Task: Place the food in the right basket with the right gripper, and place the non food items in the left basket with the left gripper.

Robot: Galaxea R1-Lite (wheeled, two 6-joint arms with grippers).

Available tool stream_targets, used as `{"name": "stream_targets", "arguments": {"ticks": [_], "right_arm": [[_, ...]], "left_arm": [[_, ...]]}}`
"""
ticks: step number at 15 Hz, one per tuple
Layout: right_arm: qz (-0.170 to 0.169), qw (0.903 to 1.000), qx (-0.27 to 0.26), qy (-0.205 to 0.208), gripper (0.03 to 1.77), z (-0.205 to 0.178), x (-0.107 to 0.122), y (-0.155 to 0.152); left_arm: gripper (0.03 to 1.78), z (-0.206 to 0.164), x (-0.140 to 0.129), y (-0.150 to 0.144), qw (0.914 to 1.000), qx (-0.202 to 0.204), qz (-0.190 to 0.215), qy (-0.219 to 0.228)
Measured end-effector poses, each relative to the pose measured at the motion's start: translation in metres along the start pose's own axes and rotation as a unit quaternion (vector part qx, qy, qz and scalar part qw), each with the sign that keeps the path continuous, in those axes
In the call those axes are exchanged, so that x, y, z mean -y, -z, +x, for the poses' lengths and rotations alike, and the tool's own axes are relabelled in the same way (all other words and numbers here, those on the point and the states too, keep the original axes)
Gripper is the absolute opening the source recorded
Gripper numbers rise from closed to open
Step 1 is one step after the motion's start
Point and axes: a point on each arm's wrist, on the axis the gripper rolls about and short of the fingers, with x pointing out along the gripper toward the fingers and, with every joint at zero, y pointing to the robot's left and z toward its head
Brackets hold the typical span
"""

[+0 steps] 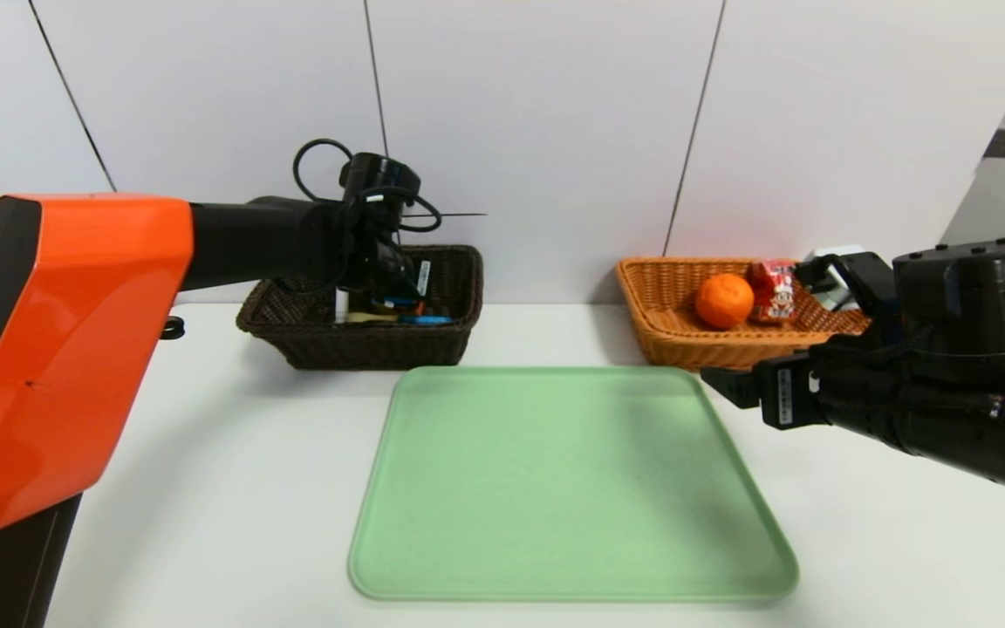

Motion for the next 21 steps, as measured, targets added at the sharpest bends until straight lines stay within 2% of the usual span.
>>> {"name": "stream_targets", "arguments": {"ticks": [5,8,12,18,21], "right_arm": [[0.000,1.0000,-0.002,0.000,1.71,0.001,0.000,0.001],[0.000,1.0000,-0.002,0.000,1.71,0.001,0.000,0.001],[0.005,0.9997,0.025,-0.002,1.71,0.003,-0.001,-0.002],[0.004,0.9997,0.023,-0.002,1.71,0.004,-0.001,-0.001],[0.006,0.9995,0.032,-0.002,1.71,0.002,-0.001,-0.006]], "left_arm": [[0.93,0.003,0.000,0.001,1.0000,0.001,0.003,-0.002],[1.15,0.002,0.000,0.000,1.0000,0.004,0.003,-0.003],[1.37,0.004,0.001,-0.006,0.9991,0.041,-0.008,-0.010],[1.55,-0.011,-0.003,-0.016,0.9978,0.060,-0.026,-0.013],[1.60,-0.036,-0.015,-0.032,0.9938,0.089,-0.039,-0.054]]}}
